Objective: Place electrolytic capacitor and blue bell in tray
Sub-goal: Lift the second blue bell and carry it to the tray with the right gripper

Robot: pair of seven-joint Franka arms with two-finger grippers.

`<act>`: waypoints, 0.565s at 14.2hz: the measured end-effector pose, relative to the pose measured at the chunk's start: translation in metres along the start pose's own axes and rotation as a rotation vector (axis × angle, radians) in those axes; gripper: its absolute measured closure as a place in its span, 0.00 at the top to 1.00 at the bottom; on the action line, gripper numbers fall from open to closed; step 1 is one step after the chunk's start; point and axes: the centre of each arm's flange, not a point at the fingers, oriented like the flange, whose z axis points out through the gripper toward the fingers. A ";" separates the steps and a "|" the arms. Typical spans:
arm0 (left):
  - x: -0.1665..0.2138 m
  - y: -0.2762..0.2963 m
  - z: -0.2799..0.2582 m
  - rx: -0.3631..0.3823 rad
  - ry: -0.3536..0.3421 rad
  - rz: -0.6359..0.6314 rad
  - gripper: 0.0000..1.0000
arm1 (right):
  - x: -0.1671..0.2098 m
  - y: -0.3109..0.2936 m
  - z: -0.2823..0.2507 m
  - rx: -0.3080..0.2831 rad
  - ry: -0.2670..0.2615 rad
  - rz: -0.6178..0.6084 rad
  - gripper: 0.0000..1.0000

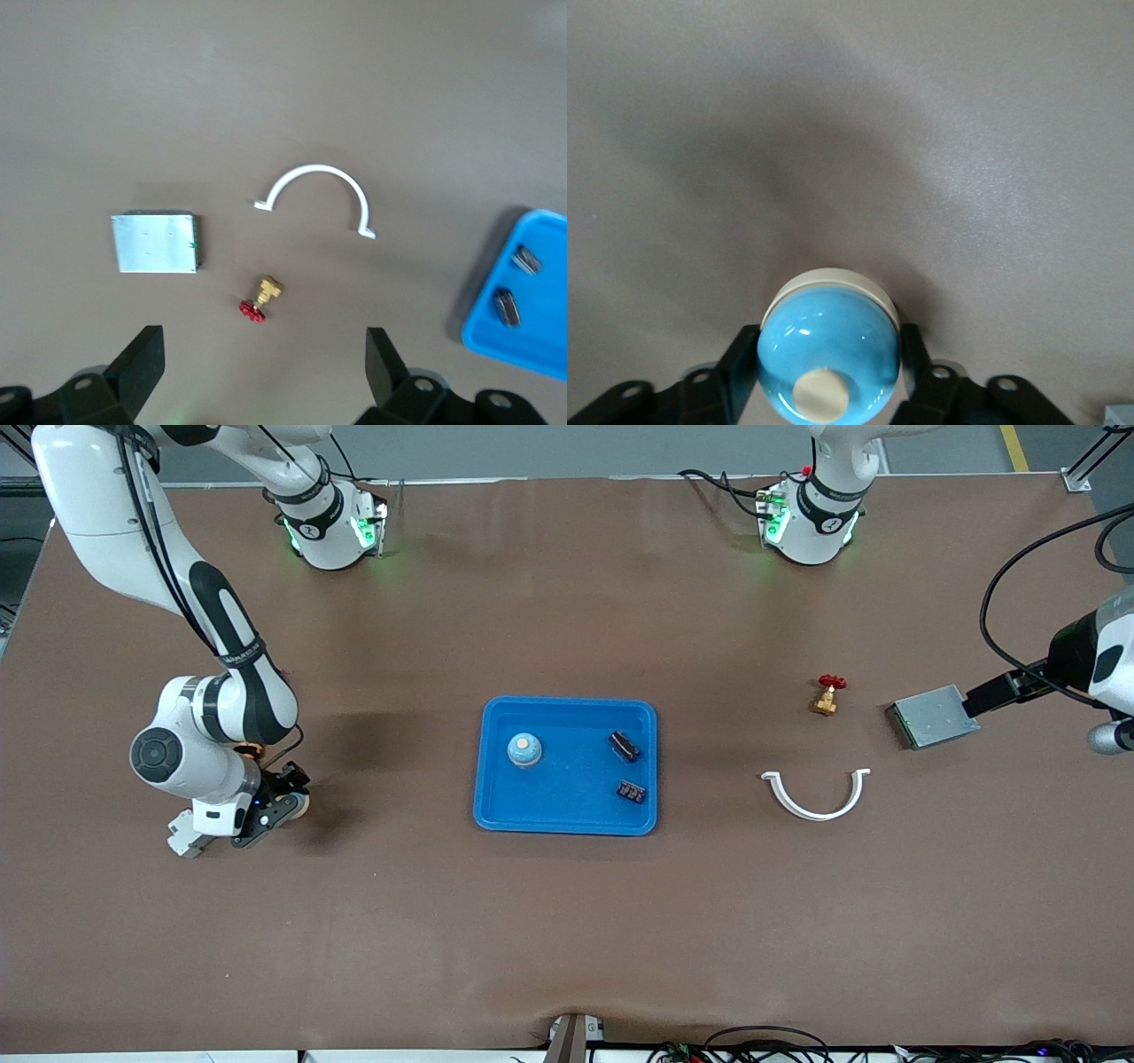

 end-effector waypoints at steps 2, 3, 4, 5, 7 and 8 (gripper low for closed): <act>-0.011 0.003 -0.009 -0.007 0.030 0.069 1.00 | 0.000 0.000 0.000 0.001 -0.001 0.000 0.66; -0.015 0.006 -0.013 0.004 0.043 0.115 1.00 | 0.000 0.000 0.000 0.001 -0.001 0.000 0.66; -0.018 0.007 -0.017 0.025 0.057 0.166 1.00 | 0.000 0.000 0.000 0.001 -0.001 0.000 0.66; -0.021 0.008 -0.021 0.034 0.068 0.203 1.00 | 0.000 0.000 0.000 0.001 -0.001 0.000 0.66; -0.026 0.009 -0.028 0.026 0.079 0.232 1.00 | 0.000 0.000 0.000 0.003 -0.004 0.000 0.66; -0.028 0.010 -0.030 0.015 0.081 0.235 1.00 | 0.000 -0.001 0.000 0.008 -0.008 -0.001 0.66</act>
